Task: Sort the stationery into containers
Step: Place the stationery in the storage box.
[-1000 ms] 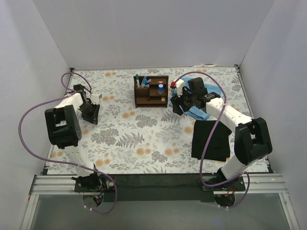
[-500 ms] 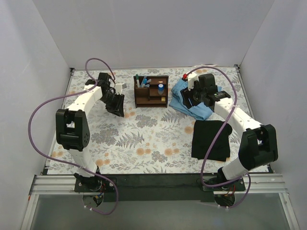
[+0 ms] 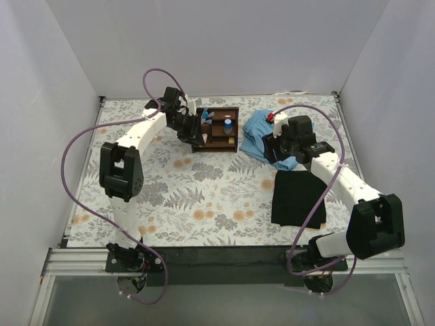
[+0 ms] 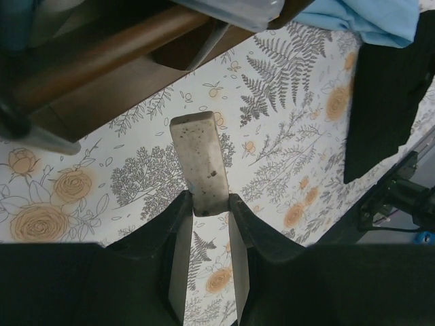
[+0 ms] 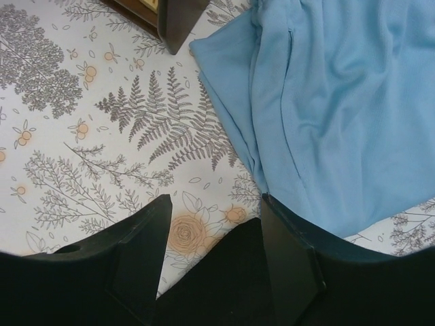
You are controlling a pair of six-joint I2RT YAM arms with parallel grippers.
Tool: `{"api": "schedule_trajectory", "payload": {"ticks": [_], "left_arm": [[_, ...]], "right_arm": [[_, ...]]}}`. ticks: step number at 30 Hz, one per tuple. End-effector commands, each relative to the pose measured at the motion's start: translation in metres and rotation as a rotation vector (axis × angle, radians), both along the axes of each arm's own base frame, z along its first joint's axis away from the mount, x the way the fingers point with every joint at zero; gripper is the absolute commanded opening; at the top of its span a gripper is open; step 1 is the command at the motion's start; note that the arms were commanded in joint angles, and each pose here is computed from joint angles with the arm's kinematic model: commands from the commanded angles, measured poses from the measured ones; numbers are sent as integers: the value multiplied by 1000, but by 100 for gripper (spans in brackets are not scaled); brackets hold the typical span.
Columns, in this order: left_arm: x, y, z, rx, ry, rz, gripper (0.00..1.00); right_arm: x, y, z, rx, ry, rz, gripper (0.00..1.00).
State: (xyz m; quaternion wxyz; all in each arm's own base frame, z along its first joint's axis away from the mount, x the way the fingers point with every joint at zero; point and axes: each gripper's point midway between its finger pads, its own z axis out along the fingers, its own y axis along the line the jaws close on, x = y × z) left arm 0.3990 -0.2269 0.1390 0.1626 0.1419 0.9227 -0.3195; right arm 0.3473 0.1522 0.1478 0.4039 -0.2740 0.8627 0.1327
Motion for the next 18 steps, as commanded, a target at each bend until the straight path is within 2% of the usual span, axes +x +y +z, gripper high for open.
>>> {"api": "schedule_trajectory", "payload": {"ticks": [1, 4, 8, 11, 18], "left_arm": [[2, -13, 1, 63, -37, 11, 0], [-6, -24, -4, 111, -61, -26, 0], [-9, -34, -7, 165, -106, -53, 0], [-5, -41, -8, 214, -158, -68, 0], [1, -52, -32, 439, -279, -84, 0]], "right_arm": [[-2, 12, 15, 103, -17, 0, 62], [-3, 20, 20, 148, -41, 6, 60], [-17, 47, 27, 188, -159, 126, 60], [-25, 67, 14, 195, -201, 195, 59], [-19, 84, -9, 252, -142, 181, 58]]}}
